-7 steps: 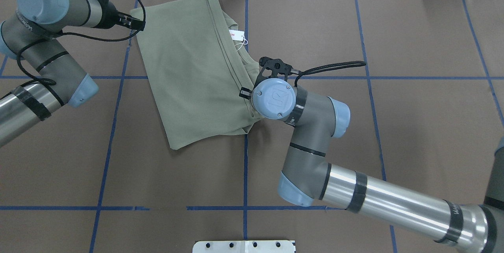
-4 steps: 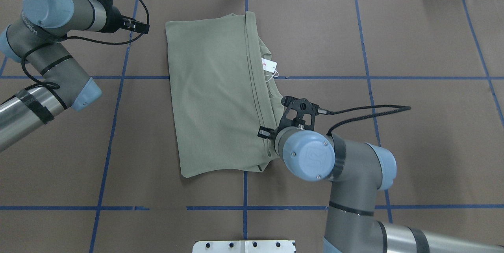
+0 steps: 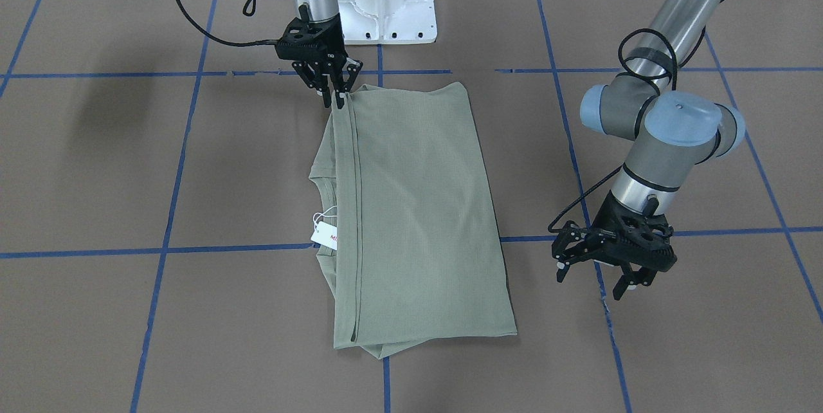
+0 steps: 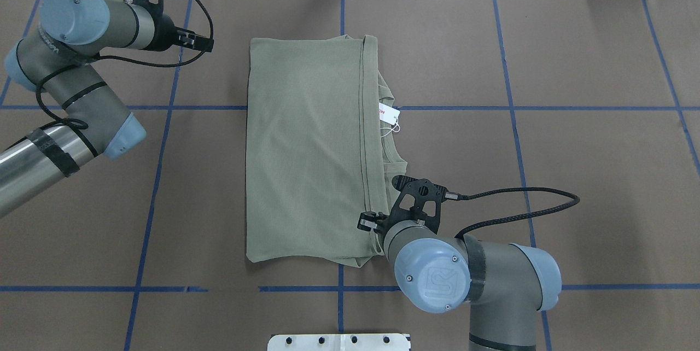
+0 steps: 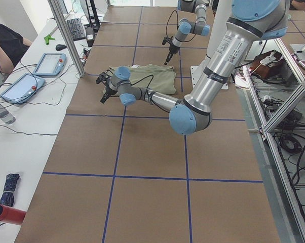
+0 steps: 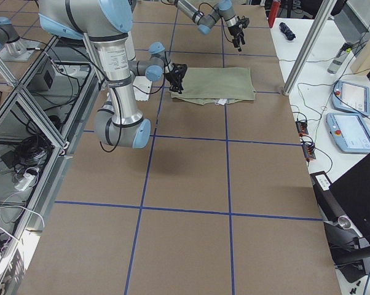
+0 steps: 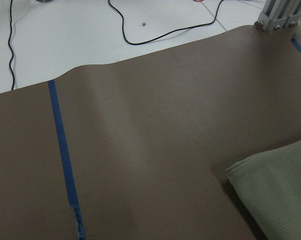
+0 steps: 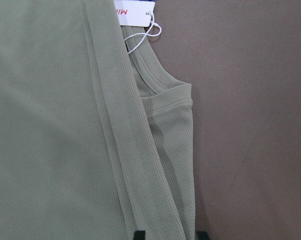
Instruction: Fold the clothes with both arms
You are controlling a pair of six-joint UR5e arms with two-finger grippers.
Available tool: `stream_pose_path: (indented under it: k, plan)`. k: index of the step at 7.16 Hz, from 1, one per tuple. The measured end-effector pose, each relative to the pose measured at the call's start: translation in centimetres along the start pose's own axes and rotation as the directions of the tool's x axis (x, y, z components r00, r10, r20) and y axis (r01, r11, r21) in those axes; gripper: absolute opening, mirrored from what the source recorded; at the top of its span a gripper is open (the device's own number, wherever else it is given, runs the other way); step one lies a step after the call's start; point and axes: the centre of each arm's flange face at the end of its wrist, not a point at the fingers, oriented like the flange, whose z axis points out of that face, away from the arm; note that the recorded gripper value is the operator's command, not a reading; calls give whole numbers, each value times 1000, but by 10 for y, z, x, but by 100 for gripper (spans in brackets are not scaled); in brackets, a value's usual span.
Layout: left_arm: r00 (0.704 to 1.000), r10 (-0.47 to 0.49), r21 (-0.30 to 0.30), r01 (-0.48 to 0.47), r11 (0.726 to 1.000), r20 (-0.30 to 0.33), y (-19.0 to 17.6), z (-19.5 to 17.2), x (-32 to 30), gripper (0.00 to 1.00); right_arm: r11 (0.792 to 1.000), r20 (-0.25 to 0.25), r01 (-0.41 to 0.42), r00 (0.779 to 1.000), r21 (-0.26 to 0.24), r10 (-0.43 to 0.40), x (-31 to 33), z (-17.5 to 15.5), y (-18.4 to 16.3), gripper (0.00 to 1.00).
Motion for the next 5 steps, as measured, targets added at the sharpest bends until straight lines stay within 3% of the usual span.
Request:
stream_pose_path:
  k: [2, 4, 5]
  plan:
    - [1000, 0, -2, 0, 1000, 0, 1, 1, 0, 100, 984, -4, 157, 987, -82, -158, -5, 1, -10, 100]
    - [1000, -1, -6, 1, 1000, 2, 4, 2, -2, 100, 930, -64, 327, 938, -170, -342, -20, 8, -7, 100]
    - [1000, -2, -7, 2, 1000, 3, 5, 2, -2, 100, 894, -96, 394, 902, -214, -420, -26, 8, -4, 85]
